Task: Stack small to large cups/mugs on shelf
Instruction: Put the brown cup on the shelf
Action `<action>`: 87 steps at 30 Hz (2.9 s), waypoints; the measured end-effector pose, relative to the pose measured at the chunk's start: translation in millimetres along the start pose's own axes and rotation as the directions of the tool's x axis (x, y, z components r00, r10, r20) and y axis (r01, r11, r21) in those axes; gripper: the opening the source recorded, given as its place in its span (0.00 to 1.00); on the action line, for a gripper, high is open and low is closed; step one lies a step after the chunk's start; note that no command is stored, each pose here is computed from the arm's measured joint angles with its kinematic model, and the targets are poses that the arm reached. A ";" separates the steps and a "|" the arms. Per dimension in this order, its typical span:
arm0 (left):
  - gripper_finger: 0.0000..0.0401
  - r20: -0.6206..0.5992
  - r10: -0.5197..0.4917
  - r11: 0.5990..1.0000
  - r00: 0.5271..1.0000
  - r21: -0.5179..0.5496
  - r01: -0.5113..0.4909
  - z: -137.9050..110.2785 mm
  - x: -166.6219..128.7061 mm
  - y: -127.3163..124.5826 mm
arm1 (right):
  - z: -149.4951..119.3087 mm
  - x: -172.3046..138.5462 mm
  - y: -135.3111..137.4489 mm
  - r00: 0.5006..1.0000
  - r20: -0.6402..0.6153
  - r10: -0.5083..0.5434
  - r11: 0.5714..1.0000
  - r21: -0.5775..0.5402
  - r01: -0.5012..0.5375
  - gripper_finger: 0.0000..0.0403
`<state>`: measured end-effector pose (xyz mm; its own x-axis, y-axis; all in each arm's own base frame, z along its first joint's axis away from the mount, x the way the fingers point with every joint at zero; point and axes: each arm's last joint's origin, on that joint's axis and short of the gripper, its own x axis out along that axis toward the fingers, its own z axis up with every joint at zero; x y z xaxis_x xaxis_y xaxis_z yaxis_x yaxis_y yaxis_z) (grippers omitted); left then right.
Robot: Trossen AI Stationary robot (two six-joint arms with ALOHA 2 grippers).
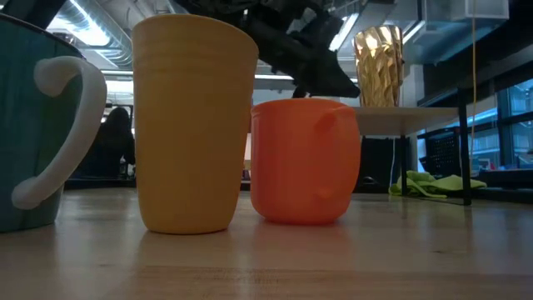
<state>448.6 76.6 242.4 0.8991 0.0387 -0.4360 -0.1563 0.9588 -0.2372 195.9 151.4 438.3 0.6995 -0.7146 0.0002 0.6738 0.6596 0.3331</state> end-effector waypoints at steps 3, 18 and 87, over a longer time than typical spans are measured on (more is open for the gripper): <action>0.01 0.029 0.094 0.996 0.995 -0.001 -0.094 1.4 0.1 2.5 | 0.0 -0.2 0.0 1.000 0.000 0.001 1.000 0.001 -0.001 0.01; 0.00 0.149 0.108 0.994 0.983 -0.022 -0.106 18.8 -6.0 34.5 | 0.3 -0.1 0.2 1.000 0.000 0.001 1.000 0.009 -0.001 0.01; 0.00 0.078 -0.081 0.997 0.994 0.019 0.080 10.3 8.1 39.5 | -18.3 -2.5 12.2 1.000 -0.004 0.010 0.998 0.067 -0.010 0.01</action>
<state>454.0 117.7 238.4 0.9381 -0.0171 -0.3459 -0.0764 0.9640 -0.2548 206.7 165.5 425.1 0.7074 -0.7068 -0.0003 0.6492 0.6495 0.3959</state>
